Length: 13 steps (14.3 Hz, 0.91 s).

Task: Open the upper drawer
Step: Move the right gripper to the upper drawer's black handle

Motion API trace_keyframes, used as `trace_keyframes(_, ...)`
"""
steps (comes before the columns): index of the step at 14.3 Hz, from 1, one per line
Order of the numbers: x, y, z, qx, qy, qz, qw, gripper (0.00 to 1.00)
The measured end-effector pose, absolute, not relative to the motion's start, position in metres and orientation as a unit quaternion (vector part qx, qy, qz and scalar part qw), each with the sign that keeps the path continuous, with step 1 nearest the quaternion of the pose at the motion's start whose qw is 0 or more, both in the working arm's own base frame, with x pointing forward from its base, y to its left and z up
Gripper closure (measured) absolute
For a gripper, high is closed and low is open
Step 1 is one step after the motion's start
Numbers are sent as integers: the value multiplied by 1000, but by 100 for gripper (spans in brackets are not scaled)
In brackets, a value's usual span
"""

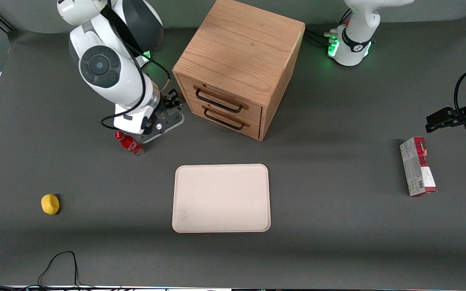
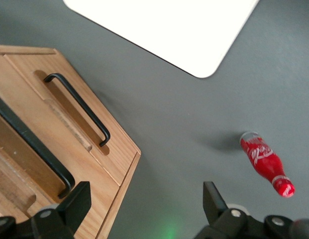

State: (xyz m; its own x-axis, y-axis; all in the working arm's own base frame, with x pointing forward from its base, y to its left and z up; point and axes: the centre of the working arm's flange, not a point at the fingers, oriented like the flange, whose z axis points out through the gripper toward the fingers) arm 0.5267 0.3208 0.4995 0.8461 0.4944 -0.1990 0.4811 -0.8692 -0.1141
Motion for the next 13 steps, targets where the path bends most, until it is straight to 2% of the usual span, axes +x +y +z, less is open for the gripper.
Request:
trace_keyframes(4, 525, 368, 488, -928, -356, 105, 43, 0)
trace_keyframes(6, 527, 391, 474, -905, -404, 111, 71, 0)
trace_keyframes(7, 531, 402, 463, -892, -427, 117, 98, 0)
trace_keyframes(13, 538, 417, 439, -850, -485, 125, 167, 0)
